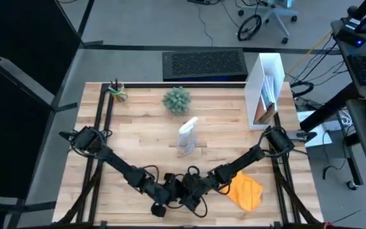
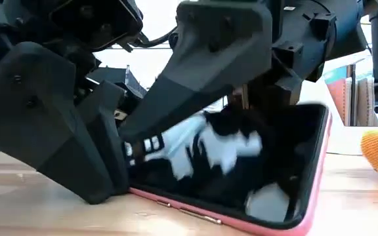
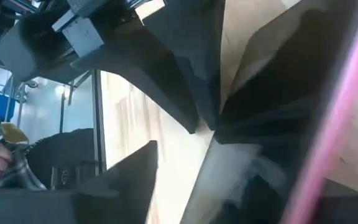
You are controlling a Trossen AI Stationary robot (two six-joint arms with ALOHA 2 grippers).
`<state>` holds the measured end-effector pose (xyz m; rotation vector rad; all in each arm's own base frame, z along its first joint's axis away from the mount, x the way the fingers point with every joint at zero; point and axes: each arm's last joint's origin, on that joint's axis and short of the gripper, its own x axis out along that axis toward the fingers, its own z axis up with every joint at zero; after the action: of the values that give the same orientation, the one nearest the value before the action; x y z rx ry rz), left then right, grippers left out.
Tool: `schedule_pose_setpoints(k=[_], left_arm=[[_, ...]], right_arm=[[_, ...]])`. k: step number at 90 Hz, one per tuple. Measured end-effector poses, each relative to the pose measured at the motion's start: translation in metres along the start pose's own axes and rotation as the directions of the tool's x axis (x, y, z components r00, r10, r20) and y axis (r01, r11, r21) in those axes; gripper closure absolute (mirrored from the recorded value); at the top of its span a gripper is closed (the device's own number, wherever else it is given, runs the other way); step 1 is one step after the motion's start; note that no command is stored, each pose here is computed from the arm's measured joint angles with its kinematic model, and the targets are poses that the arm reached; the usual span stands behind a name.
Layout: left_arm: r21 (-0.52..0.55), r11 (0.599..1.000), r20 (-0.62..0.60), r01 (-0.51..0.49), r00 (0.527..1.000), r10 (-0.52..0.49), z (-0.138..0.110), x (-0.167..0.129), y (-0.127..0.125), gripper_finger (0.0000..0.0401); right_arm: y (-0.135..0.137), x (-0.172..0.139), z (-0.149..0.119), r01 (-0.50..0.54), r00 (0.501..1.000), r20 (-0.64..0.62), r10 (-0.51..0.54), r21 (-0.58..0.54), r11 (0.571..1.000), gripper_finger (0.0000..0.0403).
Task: Apply microfiber cloth
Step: Spray the back of the pink phone with the white spray bottle
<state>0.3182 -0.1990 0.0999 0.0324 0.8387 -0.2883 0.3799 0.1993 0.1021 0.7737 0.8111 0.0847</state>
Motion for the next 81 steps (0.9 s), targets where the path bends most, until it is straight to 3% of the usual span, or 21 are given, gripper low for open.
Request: schedule_pose_setpoints(k=[23,51,65,81], left_arm=[[0.003,0.999,-0.008,0.039,0.999,-0.039,0.002,-0.006,-0.004,0.0355],[-0.032,0.999,-0.085,0.007,0.996,-0.01,0.012,-0.05,-0.003,0.0354],[-0.036,0.995,-0.095,-0.095,0.991,0.091,0.014,-0.069,-0.001,0.0354],[-0.096,0.992,-0.021,-0.077,0.997,0.075,0.027,-0.084,0.003,0.0354]], right_arm=[[0.0,-0.005,0.0,0.033,0.999,-0.022,-0.033,-0.034,0.999,0.0381],[0.012,-0.039,0.002,0.15,0.984,-0.063,-0.166,-0.213,0.965,0.0392],[0.027,-0.063,0.002,0.246,0.968,0.051,-0.245,-0.371,0.896,0.0395],[0.05,-0.081,-0.007,0.325,0.946,0.221,-0.238,-0.617,0.717,0.0396]])
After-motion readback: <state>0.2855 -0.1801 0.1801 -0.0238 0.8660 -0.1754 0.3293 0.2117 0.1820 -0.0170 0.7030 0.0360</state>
